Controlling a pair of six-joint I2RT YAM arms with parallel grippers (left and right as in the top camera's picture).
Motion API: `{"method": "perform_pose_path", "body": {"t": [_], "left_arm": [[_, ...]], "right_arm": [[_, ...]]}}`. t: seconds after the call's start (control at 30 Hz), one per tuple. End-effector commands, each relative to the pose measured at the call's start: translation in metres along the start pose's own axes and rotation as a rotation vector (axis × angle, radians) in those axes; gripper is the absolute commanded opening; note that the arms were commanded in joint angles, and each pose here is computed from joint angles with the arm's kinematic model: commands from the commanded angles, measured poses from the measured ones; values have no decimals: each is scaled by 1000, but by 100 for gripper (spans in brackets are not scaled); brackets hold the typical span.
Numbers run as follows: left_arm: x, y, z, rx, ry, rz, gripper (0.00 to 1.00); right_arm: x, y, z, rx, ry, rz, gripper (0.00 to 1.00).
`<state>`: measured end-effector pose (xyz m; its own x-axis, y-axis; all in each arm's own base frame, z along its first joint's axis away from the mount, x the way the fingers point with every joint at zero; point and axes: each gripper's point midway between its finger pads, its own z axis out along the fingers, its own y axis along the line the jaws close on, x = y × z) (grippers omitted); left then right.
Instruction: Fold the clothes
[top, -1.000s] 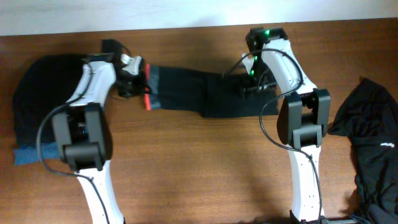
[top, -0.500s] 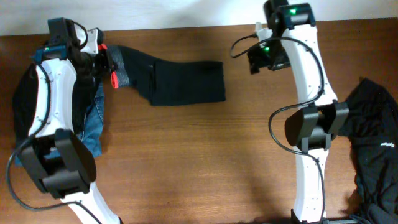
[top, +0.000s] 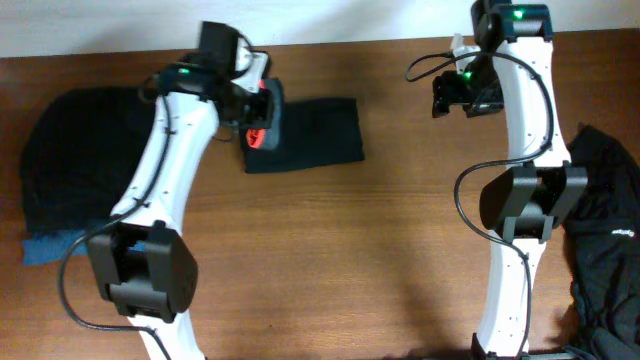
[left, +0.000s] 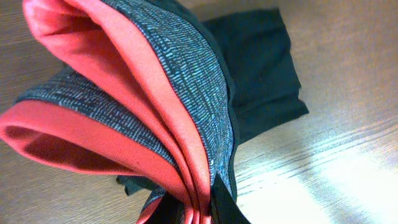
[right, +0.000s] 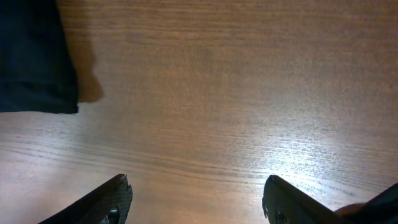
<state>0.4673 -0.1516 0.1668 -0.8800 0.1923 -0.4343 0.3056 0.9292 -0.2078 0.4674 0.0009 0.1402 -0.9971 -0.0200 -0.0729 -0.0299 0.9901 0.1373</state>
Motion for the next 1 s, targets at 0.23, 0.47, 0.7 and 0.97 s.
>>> {"method": "perform_pose_path", "body": {"t": [0.23, 0.47, 0.7, 0.97], "left_arm": [[1, -53, 68, -5, 23, 95, 1], [-14, -74, 76, 16, -47, 134, 1], [-32, -78, 74, 28, -122, 112, 6], [-30, -78, 75, 27, -113, 110, 7]], "right_arm": [[5, 3, -8, -41, 2, 13, 72], [3, 4, -7, -41, -4, 11, 72], [-7, 6, 0, -39, -33, -3, 71], [-39, 19, 49, -39, -105, -58, 50]]}}
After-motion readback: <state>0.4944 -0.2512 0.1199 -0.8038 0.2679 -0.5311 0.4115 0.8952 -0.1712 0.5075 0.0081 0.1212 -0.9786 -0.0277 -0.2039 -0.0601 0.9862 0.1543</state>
